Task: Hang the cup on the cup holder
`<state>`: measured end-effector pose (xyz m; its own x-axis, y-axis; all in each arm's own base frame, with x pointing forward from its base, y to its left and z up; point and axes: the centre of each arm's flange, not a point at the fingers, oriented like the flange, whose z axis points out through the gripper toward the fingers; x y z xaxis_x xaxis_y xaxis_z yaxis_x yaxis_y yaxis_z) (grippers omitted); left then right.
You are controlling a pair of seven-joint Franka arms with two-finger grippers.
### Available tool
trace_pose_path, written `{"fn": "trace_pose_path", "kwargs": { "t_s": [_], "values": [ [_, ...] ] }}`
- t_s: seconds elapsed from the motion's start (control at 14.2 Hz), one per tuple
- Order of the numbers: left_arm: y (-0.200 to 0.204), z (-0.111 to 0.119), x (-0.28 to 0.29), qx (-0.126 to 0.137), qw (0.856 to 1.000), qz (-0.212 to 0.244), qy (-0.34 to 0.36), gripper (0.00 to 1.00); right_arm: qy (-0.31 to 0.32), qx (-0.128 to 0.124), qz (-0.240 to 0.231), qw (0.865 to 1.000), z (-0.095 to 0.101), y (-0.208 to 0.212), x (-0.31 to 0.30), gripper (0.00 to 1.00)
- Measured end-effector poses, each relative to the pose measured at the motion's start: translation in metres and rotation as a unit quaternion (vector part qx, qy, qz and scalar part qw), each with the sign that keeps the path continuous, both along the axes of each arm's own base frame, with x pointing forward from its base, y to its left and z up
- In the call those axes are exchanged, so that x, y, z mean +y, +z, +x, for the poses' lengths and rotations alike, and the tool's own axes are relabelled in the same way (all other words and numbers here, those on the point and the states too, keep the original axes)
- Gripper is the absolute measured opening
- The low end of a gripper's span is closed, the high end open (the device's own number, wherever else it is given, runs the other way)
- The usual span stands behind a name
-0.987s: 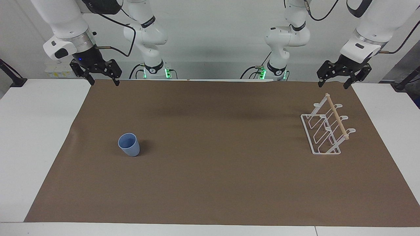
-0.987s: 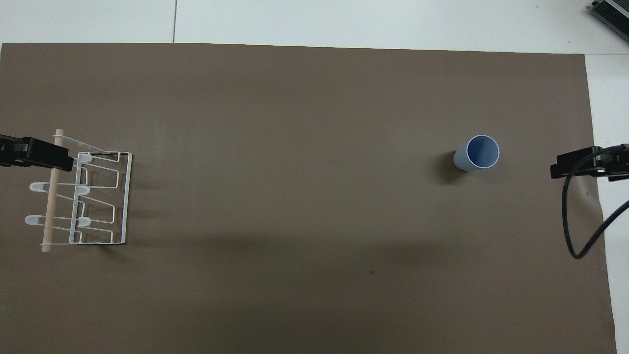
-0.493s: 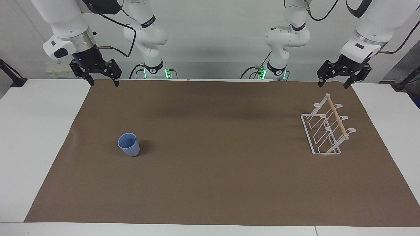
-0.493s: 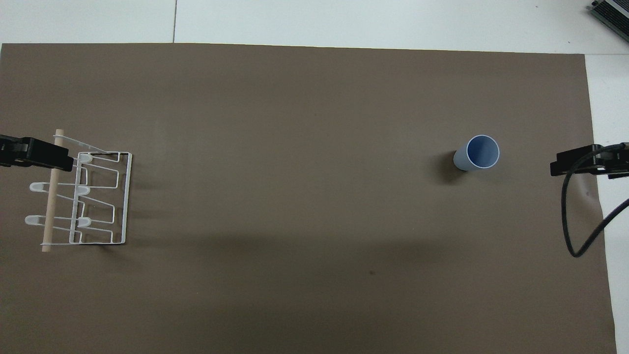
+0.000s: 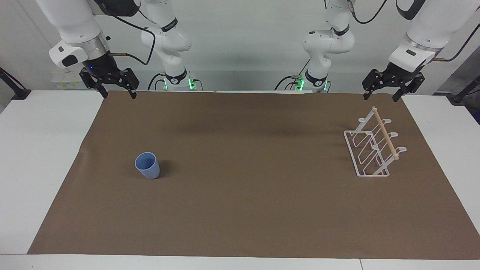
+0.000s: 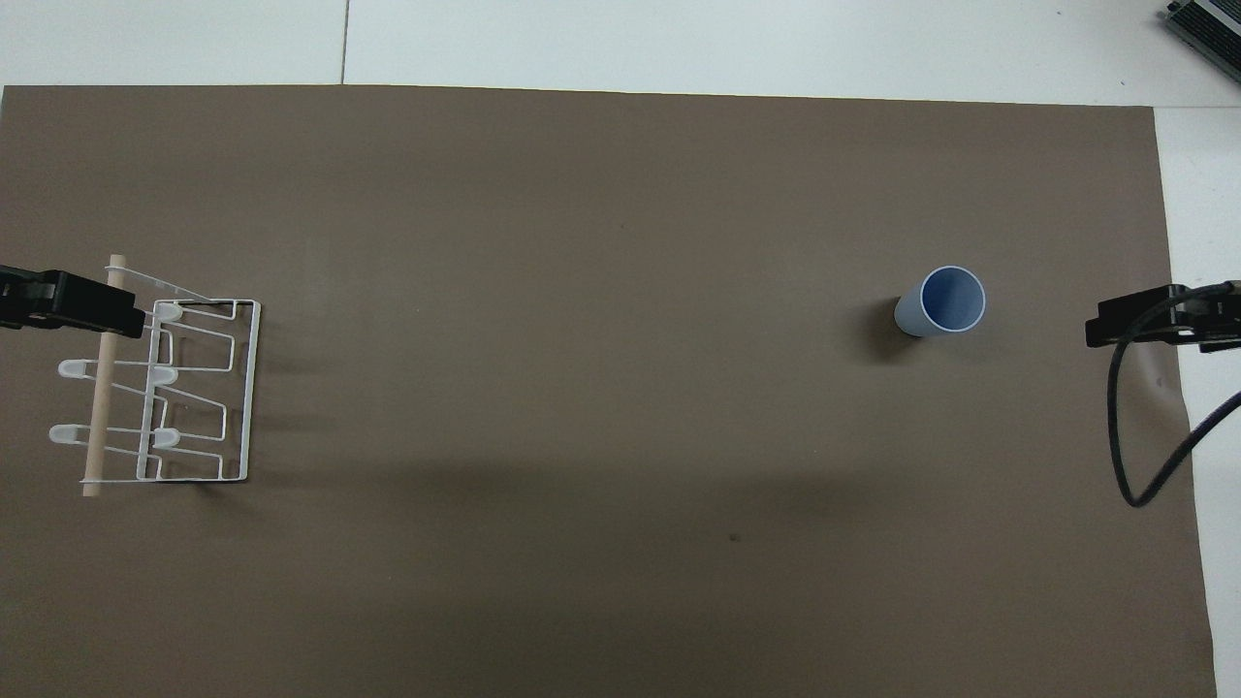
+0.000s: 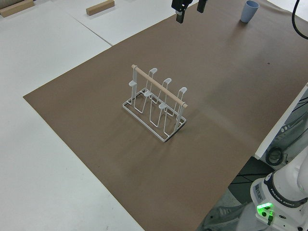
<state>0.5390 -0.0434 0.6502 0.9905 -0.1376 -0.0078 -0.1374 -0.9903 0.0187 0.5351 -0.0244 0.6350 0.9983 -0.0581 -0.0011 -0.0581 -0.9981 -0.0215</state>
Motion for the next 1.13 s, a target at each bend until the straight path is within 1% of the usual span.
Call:
{"fn": "trace_pose_path", "kwargs": {
  "t_s": [0.85, 1.13],
  "values": [
    [0.0, 0.0, 0.0, 0.001, 1.0, 0.0, 0.0, 1.0, 0.0, 0.0, 0.0, 1.0, 0.0, 0.0, 0.0, 1.0],
    [0.0, -0.004, 0.0, 0.011, 1.0, 0.001, 0.0, 1.0, -0.011, 0.0, 0.0, 1.0, -0.001, 0.0, -0.012, 1.0]
  ]
}}
